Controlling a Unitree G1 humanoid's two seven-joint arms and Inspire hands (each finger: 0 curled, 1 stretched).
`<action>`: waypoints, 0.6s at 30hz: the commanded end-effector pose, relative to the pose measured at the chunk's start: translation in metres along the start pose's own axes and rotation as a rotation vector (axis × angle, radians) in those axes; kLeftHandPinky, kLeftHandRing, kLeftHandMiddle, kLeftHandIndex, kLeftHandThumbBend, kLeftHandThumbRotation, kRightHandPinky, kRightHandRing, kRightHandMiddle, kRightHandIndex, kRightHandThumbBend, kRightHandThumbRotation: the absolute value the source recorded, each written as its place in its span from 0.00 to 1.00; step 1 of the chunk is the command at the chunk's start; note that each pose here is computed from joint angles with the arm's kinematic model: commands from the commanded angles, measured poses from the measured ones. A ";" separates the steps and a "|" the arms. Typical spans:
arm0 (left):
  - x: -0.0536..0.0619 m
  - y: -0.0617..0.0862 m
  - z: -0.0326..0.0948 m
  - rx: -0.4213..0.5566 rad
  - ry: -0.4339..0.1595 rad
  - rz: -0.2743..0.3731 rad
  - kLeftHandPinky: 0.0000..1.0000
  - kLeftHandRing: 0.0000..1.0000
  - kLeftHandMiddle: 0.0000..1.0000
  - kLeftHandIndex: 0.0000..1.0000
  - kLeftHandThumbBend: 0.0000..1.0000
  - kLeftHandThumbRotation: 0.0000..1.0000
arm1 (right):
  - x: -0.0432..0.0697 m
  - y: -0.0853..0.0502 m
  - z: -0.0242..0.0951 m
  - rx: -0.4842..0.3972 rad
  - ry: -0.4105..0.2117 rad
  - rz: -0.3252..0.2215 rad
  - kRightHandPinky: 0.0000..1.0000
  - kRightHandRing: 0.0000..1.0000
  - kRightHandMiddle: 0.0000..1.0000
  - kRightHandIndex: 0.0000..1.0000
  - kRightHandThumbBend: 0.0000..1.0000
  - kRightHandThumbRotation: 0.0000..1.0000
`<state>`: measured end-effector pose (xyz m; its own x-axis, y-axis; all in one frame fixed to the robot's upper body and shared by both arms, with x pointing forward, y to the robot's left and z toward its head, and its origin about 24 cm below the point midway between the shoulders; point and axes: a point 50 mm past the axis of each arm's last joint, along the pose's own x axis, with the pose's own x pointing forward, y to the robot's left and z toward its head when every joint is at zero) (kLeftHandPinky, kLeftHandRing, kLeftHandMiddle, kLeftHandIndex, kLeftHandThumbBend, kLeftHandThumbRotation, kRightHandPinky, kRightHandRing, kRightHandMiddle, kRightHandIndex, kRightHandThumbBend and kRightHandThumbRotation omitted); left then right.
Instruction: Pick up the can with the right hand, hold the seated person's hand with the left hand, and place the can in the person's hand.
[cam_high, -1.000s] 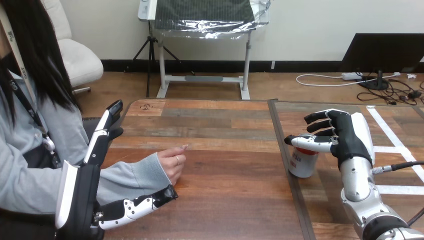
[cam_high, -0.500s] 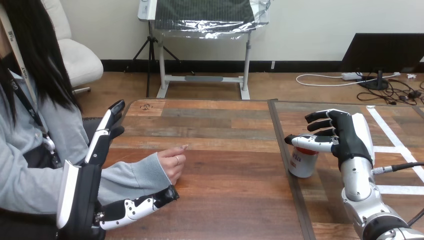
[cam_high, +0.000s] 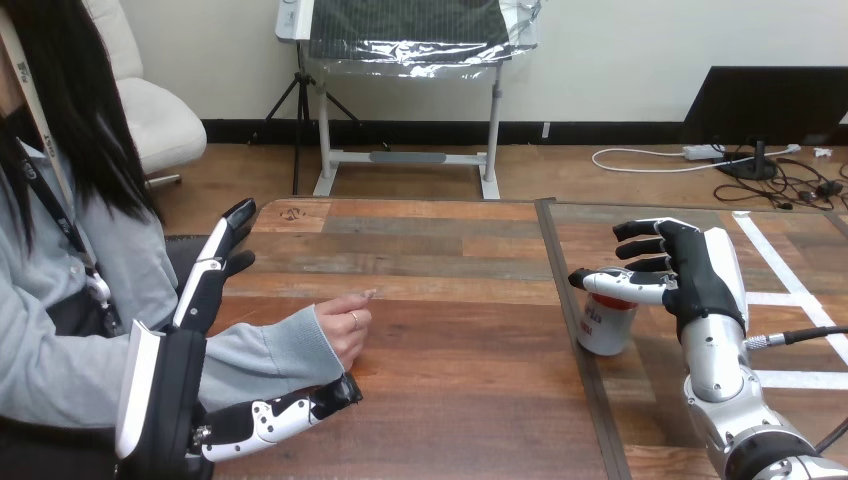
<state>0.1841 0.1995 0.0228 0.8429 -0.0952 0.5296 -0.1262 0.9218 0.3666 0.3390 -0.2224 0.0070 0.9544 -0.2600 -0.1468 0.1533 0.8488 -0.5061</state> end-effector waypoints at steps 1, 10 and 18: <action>0.012 0.005 0.003 0.000 -0.067 0.020 0.85 0.93 0.94 0.92 1.00 0.44 | 0.008 -0.004 0.025 0.051 -0.096 -0.022 0.57 0.64 0.66 0.69 0.93 0.00; 0.012 0.006 0.003 -0.007 -0.068 0.021 0.85 0.93 0.94 0.93 1.00 0.43 | 0.006 -0.002 0.021 0.075 -0.082 -0.010 0.59 0.67 0.71 0.73 0.96 0.02; 0.012 0.008 0.003 -0.006 -0.072 0.022 0.85 0.93 0.94 0.93 1.00 0.44 | 0.003 0.001 0.015 0.121 -0.066 0.008 0.64 0.72 0.75 0.78 0.97 0.03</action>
<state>0.1836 0.2030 0.0243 0.8378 -0.0850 0.5393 -0.1365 0.9238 0.3577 0.3356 -0.2224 0.0021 0.9523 -0.2500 -0.1747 0.1485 0.8804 -0.4503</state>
